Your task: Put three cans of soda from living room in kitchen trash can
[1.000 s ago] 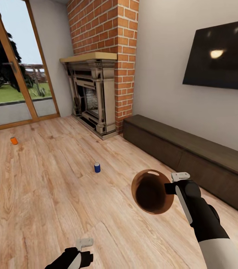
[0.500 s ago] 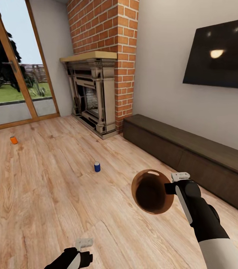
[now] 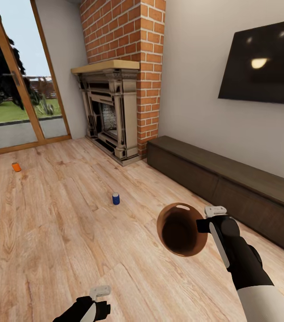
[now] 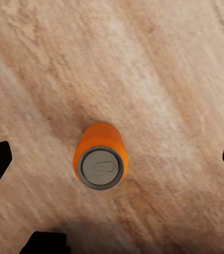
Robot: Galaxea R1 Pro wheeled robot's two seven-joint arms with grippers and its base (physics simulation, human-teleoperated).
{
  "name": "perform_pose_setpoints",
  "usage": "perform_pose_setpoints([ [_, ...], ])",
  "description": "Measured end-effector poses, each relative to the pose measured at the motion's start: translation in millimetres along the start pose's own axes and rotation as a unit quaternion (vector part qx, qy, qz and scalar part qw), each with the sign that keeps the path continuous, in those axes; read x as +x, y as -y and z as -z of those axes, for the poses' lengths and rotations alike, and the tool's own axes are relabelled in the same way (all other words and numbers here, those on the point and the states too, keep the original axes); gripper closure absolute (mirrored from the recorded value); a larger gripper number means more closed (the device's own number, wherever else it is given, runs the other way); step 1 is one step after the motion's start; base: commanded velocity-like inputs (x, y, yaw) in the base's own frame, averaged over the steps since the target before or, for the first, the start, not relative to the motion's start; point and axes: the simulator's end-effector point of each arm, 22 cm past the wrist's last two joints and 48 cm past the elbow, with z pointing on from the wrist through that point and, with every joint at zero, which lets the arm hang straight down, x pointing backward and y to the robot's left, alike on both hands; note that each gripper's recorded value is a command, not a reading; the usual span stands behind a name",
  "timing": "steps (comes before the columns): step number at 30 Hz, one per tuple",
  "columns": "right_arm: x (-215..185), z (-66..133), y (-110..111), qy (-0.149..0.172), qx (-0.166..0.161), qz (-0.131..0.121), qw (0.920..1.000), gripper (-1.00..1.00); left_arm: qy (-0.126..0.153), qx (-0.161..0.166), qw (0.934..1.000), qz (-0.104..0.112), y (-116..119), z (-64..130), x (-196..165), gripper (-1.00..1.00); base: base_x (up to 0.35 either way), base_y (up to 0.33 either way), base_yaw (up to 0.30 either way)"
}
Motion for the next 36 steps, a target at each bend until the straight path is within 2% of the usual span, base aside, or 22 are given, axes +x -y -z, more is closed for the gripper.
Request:
perform_pose_setpoints([
  [12, 20.4, -16.7, -3.7, 0.0, 0.0, 0.0, 1.0, 1.0, -0.001, 0.001, 1.0, 0.0, -1.2, -24.0, 12.1, -1.0, 0.0, 0.0, 0.0],
  [28, 20.1, -16.5, -3.7, 0.001, 0.0, 0.0, 1.0, 1.0, -0.001, 0.001, 1.0, 0.0, -1.1, -24.1, 12.4, -1.0, 0.0, 0.0, 0.0],
  [36, 34.6, -27.9, -6.1, 0.0, 0.0, 0.0, 1.0, 1.0, -0.002, 0.002, 1.0, -0.001, -1.9, -40.3, 21.2, -1.0, 0.0, 0.0, 0.0],
])
